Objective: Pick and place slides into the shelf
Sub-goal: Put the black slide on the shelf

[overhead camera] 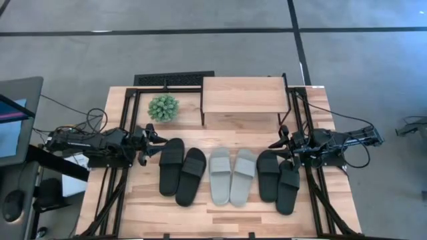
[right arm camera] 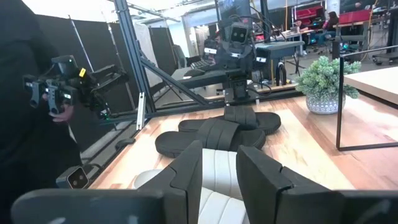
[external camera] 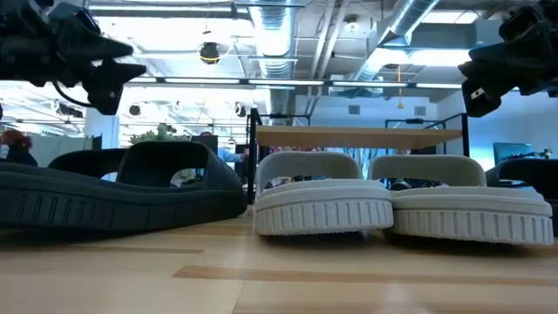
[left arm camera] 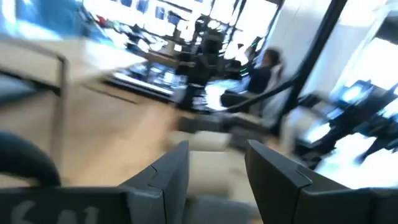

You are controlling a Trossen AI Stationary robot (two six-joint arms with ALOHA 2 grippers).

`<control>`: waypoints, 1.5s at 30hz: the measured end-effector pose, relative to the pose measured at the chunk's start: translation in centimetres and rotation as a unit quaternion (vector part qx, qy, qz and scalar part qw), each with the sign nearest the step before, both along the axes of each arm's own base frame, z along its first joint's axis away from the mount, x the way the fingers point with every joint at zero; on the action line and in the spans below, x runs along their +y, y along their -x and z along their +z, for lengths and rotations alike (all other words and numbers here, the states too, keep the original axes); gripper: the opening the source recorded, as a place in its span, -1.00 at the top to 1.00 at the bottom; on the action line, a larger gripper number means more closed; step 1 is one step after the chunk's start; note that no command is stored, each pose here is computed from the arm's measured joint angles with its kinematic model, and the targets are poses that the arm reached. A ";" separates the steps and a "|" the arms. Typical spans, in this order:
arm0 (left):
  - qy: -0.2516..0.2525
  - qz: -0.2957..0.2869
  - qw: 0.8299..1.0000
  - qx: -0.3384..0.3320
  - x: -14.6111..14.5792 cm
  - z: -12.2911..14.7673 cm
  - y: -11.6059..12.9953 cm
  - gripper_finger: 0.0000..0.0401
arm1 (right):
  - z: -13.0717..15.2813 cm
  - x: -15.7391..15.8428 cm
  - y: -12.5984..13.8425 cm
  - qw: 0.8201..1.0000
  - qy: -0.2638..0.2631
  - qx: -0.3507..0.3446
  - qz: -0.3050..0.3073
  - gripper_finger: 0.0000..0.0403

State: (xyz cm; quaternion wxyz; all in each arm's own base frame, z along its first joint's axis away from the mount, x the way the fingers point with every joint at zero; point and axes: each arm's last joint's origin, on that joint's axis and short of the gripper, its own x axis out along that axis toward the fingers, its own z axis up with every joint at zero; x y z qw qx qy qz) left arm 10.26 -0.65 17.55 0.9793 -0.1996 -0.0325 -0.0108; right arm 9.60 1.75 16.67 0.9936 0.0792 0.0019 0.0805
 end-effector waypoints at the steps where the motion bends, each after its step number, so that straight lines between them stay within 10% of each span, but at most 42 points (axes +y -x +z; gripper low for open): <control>1: 0.024 -0.004 1.000 -0.001 0.0 0.0 0.0 0.28 | 0.0 0.0 0.0 1.000 0.000 0.000 0.000 0.56; 8: 0.065 0.083 0.994 -0.013 0.5 0.2 0.1 0.28 | 0.0 0.0 0.0 1.000 0.000 0.000 0.000 0.56; 13: 0.183 0.114 0.976 -0.030 0.7 0.2 0.1 0.28 | 0.1 0.0 0.0 1.000 -0.011 -0.005 -0.001 0.56; 21: 0.209 0.209 0.954 -0.053 1.3 0.2 0.3 0.28 | 2.8 -0.3 0.4 0.941 -0.322 -0.096 0.026 0.56; 35: 0.295 0.025 0.945 -0.139 0.5 2.4 0.5 0.28 | 2.9 -1.1 0.4 0.871 -0.476 -0.117 -0.040 0.56; 45: 0.270 -0.079 0.938 -0.202 -0.7 4.2 0.9 0.28 | 5.5 -1.4 1.7 0.884 -0.382 -0.268 -0.032 0.56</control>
